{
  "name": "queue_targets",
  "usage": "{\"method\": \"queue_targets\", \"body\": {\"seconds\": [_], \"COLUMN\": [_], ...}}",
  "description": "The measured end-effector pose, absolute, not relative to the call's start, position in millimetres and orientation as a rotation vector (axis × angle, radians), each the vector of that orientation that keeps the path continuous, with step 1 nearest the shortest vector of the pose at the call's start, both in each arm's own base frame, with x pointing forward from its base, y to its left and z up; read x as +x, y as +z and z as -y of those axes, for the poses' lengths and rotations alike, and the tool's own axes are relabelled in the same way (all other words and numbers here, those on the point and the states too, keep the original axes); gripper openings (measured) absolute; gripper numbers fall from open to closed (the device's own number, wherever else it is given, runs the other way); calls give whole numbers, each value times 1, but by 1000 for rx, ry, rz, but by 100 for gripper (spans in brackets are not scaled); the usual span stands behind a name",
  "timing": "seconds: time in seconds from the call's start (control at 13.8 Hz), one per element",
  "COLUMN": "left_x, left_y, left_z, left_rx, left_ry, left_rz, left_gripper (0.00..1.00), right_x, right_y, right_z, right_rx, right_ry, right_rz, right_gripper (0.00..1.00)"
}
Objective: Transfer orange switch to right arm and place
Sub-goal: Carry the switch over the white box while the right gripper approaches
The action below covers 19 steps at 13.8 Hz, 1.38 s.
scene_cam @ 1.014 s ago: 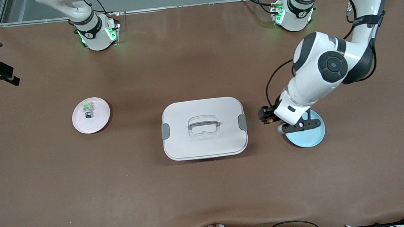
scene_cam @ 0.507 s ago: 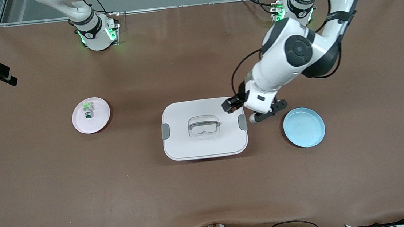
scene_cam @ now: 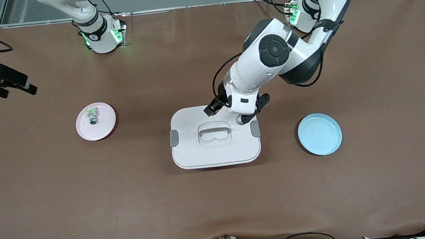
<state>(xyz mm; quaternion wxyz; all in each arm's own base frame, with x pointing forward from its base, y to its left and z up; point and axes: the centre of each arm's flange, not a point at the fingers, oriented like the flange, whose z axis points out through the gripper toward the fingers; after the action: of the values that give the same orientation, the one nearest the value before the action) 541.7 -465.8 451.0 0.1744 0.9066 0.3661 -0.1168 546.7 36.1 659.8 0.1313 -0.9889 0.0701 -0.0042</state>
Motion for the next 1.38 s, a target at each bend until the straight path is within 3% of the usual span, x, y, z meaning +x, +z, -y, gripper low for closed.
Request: {"method": "queue_targets", "body": {"seconds": [0.36,1.38], "left_x": [527,520], "left_y": [483,473], "left_z": [498,524], "left_rx": [2442,2321], "left_ry": [-380,-398], "left_rz": [-1130,-1248], "left_gripper": [72,72], "right_x": [540,443], "right_y": [631,540], "right_z": [-58,-219], "right_rx": [-2633,-2300], "right_ry": [-116,-477], "right_rz": [-384,-616], "right_gripper": [100,100]}}
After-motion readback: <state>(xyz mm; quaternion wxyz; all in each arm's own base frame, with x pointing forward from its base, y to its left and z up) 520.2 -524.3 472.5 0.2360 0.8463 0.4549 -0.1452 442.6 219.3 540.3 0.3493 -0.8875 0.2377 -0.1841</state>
